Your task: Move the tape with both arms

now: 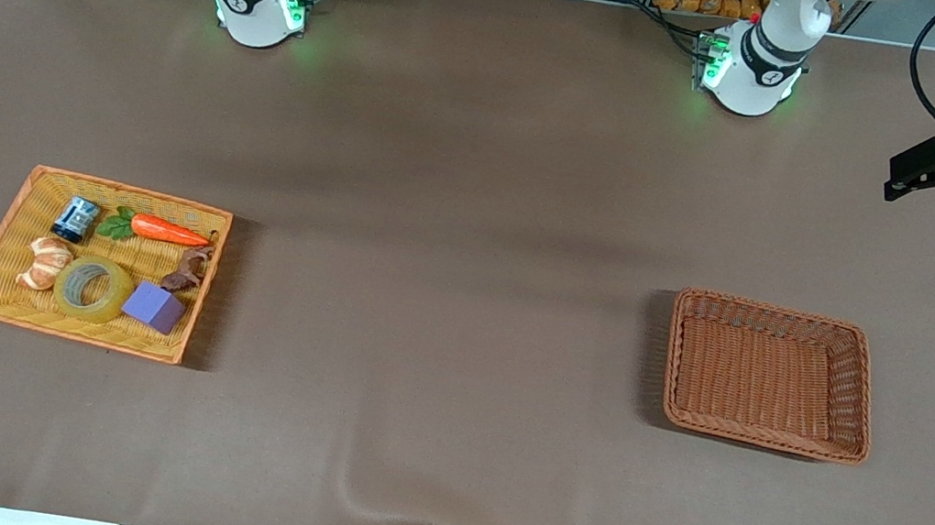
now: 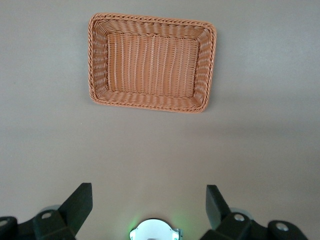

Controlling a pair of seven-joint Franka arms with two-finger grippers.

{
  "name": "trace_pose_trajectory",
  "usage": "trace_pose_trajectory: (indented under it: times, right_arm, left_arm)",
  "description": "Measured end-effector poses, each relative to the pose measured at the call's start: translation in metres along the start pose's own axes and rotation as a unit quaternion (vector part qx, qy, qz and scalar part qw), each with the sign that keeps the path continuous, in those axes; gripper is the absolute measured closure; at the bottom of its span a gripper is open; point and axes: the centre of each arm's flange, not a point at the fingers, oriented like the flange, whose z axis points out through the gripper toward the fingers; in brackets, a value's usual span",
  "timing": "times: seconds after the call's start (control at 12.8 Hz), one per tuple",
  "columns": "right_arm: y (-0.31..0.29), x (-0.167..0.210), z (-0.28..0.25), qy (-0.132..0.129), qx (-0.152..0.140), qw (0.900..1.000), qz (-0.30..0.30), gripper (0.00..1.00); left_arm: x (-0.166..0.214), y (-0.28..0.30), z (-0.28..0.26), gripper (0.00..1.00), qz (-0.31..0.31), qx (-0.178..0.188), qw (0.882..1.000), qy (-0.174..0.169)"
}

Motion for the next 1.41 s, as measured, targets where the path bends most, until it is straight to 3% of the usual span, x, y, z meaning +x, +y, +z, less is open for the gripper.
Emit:
trace_pose_trajectory:
  times: [1.41]
  right_arm:
    - [0.0005, -0.0001, 0.0060, -0.013, 0.001, 1.000, 0.000, 0.00]
  left_arm:
    - [-0.0001, 0.0010, 0.0007, 0.00, 0.001, 0.000, 1.000, -0.005]
